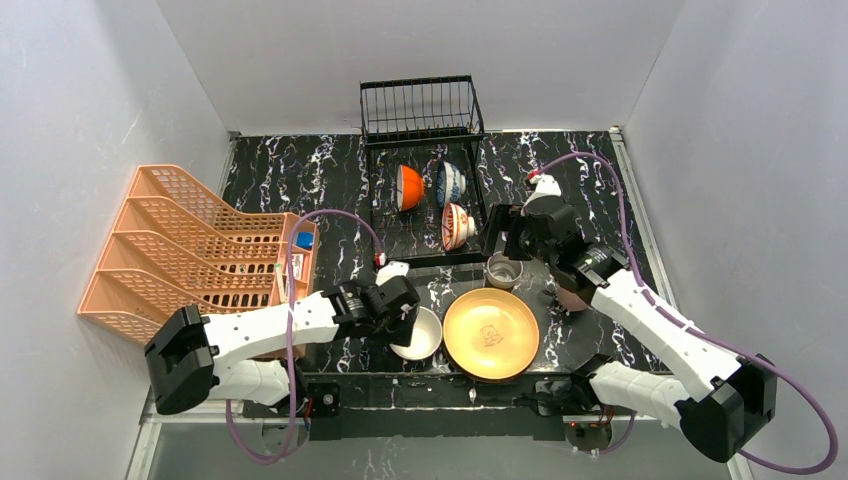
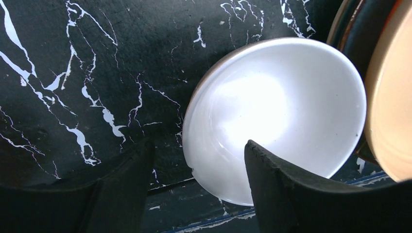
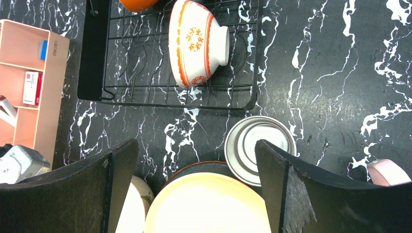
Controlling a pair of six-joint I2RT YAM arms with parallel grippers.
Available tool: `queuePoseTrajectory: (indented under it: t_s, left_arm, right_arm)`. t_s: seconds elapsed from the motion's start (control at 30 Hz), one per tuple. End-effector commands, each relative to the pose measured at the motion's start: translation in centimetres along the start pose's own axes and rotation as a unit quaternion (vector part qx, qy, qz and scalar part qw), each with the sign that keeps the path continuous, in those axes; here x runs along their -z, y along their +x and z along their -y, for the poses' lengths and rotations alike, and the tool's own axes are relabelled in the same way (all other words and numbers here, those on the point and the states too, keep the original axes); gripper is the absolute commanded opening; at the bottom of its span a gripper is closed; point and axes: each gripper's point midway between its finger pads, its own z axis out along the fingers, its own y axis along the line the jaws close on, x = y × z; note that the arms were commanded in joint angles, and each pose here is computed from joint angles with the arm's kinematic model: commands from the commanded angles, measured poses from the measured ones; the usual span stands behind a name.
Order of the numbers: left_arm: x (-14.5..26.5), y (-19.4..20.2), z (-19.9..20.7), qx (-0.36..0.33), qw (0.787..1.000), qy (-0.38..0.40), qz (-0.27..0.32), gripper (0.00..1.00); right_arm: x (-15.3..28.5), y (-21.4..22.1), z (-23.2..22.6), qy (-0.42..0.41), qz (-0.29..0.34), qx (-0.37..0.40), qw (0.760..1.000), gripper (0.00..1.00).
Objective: Load the mixed dishes into the dish rack
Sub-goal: Pick up the bowl from the corner of the board.
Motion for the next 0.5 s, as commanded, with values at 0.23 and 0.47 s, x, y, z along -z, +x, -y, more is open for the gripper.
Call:
queuePoseTrajectory:
  t_s: [0.23,0.47]
  left_arm:
    - [-0.56,0.04,-1.17,0.0,0.999,-0.038,0.006,0.39]
    - [-0.57,0.09,-1.39,-0.003,0.999,-0.044,0.004,0.21]
  right_arm:
    - [-0.28,0.15,0.24,-0.001,0.011,-0.007,1.0,0.99]
    - [-0.41,0.26,0.03,-0.005,0.009,-0.014,1.0,0.99]
